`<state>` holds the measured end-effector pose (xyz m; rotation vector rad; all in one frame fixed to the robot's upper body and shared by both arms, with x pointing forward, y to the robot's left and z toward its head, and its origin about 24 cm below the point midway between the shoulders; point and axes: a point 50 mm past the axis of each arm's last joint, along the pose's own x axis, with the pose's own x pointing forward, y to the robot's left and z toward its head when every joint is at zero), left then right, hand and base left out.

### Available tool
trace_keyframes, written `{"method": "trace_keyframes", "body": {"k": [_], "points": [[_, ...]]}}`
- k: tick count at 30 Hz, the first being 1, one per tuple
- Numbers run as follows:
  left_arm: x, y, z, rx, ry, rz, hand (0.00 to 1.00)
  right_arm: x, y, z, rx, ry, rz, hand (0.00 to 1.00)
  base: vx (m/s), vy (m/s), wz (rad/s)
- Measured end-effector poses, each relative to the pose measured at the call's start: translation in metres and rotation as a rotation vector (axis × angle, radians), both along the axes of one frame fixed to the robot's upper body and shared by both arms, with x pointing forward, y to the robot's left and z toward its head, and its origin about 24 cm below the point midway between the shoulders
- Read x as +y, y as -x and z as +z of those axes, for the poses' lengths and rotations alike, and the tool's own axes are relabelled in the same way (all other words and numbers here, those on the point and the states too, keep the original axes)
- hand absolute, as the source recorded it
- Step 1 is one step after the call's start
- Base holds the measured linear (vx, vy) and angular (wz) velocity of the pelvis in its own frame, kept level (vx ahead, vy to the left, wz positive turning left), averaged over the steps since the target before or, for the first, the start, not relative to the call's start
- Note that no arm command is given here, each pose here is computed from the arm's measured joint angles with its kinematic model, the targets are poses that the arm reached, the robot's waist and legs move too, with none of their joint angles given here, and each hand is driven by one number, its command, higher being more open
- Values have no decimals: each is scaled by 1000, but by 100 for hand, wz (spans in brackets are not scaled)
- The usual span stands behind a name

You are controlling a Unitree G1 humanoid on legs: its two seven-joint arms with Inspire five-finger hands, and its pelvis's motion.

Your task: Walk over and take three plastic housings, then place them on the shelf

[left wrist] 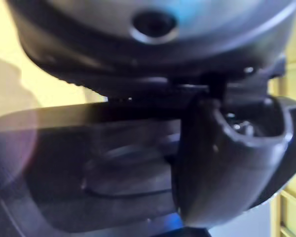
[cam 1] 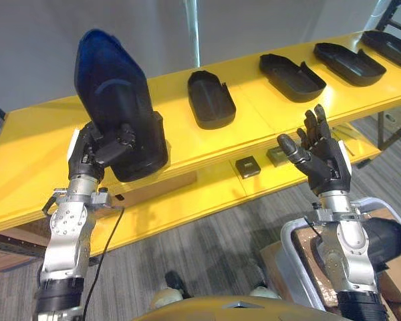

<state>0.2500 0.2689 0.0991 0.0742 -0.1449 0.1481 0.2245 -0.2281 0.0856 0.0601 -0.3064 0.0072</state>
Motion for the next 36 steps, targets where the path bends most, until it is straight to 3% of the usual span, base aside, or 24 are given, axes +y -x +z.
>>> {"method": "trace_keyframes", "body": {"k": [3, 7, 11, 19, 25, 36], "points": [[13, -9, -1, 40, 40, 18, 0, -2, 4, -5, 38, 11, 5, 100, -47, 25, -8], [24, -36, 33, -60, 87, 29, 0, -10, -4, 7, 25, 86, 29, 100, -75, 35, -7], [21, -62, 72, -191, 175, 39, 0, -4, -32, 39, -103, 98, 49, 100, -118, 39, -8], [24, -83, 114, -219, 310, -27, 0, 3, -38, 45, -119, 119, 50, 100, -62, 5, -4], [22, -96, 158, -256, 272, -50, 0, 6, -42, 52, -137, 150, 66, 100, -24, 1, -1], [42, -106, 185, -163, 170, 72, 0, 10, -43, 58, -164, 124, 61, 100, 0, 0, 0]]}}
